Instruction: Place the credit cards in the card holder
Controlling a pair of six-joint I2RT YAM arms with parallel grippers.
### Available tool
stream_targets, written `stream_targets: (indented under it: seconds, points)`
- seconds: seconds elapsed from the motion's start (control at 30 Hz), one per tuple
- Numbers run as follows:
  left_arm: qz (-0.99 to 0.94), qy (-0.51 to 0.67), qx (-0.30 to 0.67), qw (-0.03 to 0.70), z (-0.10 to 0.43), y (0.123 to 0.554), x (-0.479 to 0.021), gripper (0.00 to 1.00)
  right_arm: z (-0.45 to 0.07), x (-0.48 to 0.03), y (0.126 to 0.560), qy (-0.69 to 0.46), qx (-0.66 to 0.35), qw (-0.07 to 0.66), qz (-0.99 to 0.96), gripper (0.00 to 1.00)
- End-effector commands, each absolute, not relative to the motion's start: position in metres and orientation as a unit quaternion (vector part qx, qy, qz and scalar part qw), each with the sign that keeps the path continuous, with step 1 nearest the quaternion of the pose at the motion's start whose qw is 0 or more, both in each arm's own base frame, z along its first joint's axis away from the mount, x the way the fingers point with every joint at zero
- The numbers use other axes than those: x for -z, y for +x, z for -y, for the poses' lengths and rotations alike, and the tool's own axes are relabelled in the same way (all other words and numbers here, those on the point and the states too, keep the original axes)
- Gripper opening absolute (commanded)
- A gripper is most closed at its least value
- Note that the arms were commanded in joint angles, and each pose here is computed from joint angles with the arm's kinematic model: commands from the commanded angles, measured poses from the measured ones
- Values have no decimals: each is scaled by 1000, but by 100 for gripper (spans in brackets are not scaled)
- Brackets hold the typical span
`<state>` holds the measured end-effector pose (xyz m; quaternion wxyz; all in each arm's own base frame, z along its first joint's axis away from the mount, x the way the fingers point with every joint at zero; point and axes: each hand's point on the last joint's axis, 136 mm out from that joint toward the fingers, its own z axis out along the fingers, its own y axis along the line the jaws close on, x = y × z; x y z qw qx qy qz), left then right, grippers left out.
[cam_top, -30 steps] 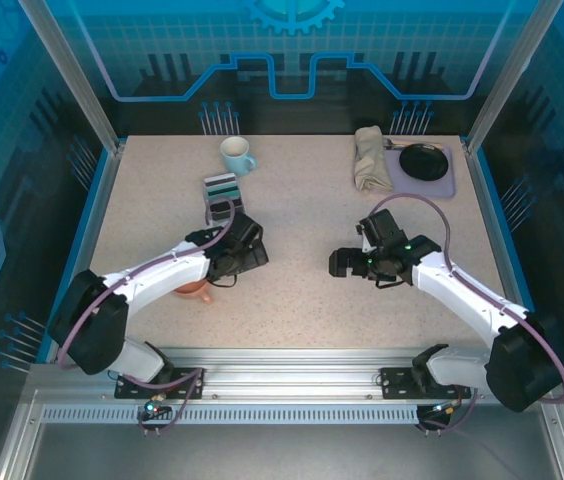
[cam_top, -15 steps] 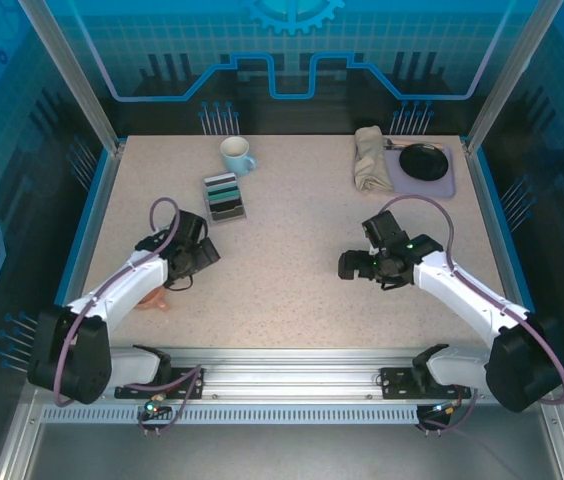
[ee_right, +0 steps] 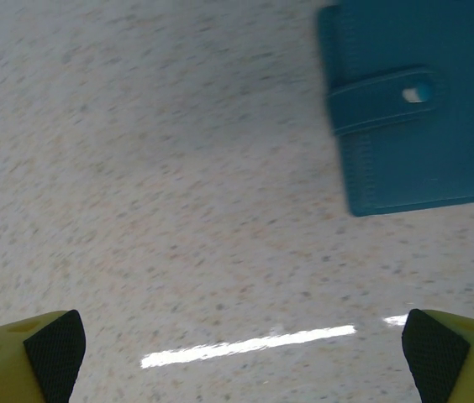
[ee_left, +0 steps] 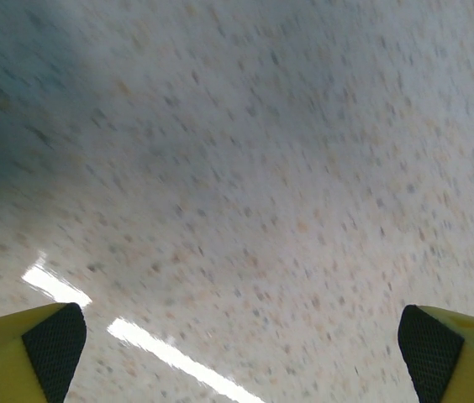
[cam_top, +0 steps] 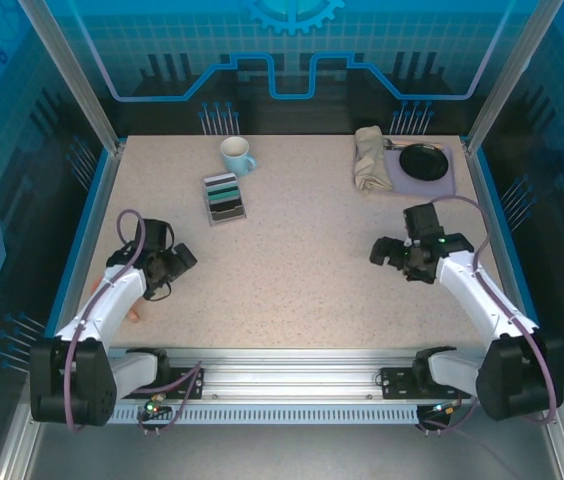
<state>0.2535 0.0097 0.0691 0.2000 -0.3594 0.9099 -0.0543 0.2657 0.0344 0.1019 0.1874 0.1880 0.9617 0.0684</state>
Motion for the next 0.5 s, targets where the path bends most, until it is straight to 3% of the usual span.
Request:
stream_targets:
  seconds: [0.0,0.17,0.4,0.47]
  points:
    - [-916,-312,163,194,28,253,-78,99,-17,-91,271,209,-77,177,-959,100]
    - [-901,-270,251,229,58,258,-112,99,5,-76,299,237,-100,159,-953,99]
    - [-904,-214,291,228,95,251,-129,99,10,-49,333,223,-103,115,-962,97]
    - [-906,-201,296,226,105,249,-131,99,3,-40,338,218,-120,91,-964,93]
